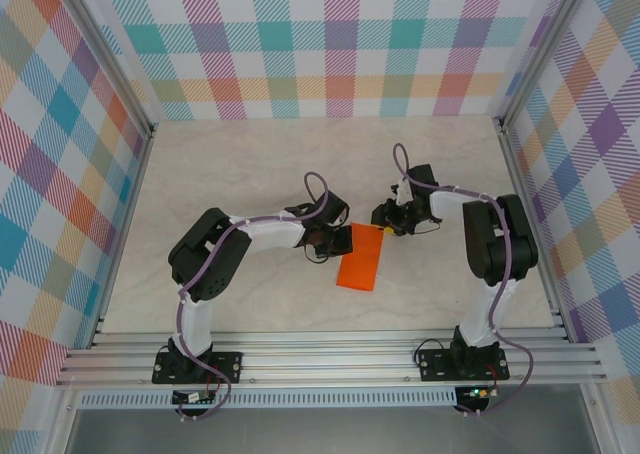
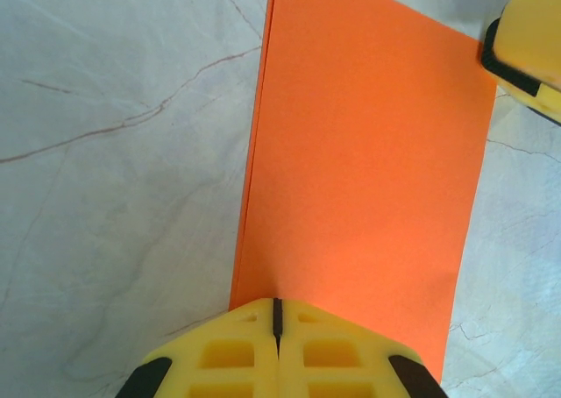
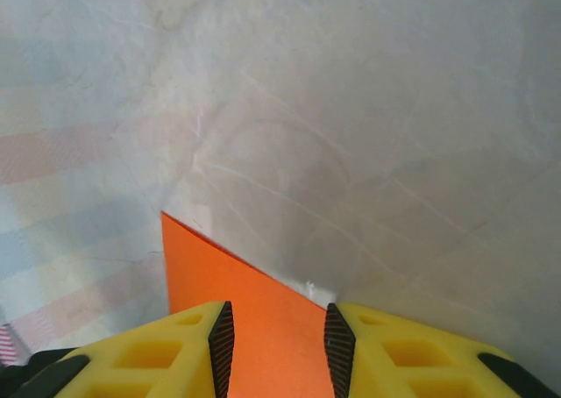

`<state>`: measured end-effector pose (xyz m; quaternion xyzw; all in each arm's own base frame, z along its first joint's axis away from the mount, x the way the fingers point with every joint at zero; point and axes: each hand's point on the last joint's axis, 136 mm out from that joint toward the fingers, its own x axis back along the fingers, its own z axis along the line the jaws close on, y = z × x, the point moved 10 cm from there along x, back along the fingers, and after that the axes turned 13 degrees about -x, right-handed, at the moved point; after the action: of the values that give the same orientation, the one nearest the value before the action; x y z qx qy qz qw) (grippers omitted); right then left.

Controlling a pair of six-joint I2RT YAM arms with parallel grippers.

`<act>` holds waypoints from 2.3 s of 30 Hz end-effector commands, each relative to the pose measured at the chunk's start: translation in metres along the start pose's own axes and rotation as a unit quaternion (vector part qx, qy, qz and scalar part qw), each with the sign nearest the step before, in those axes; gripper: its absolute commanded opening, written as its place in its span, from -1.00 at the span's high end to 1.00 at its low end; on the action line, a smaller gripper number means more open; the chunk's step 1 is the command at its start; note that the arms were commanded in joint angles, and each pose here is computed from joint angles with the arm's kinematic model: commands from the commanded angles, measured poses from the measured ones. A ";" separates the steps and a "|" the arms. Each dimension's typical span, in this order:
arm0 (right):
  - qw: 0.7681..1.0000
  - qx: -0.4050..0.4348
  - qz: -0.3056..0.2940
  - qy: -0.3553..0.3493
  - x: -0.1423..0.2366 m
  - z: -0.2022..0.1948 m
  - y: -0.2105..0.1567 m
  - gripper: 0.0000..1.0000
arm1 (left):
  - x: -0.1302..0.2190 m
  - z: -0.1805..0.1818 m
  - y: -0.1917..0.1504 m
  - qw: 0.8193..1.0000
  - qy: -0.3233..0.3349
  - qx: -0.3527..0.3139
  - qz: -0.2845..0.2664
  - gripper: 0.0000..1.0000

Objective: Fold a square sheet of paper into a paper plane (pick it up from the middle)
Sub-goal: Fold the square sheet of paper in half at the center of the table.

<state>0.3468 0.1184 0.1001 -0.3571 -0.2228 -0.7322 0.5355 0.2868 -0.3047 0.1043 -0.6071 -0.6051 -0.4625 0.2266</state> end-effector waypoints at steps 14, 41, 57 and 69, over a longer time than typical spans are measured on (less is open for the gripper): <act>0.998 0.028 -0.012 0.054 0.034 0.027 -0.003 0.24 | -0.016 0.015 -0.029 0.996 0.045 0.007 0.071 1.00; 0.998 -0.016 0.011 0.051 0.024 0.017 -0.006 0.23 | -0.012 0.014 -0.029 0.997 0.045 0.006 0.068 1.00; 0.998 -0.060 -0.006 -0.023 0.000 -0.017 0.006 0.25 | -0.011 0.013 -0.029 0.997 0.043 0.005 0.067 1.00; 0.998 -0.014 -0.053 0.019 0.044 0.012 0.001 0.21 | -0.011 0.015 -0.030 0.997 0.044 0.007 0.066 1.00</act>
<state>0.3494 0.1003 0.1278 -0.3539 -0.2121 -0.7660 0.4930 0.2865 -0.3044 0.1040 -0.6080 -0.6032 -0.4641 0.2262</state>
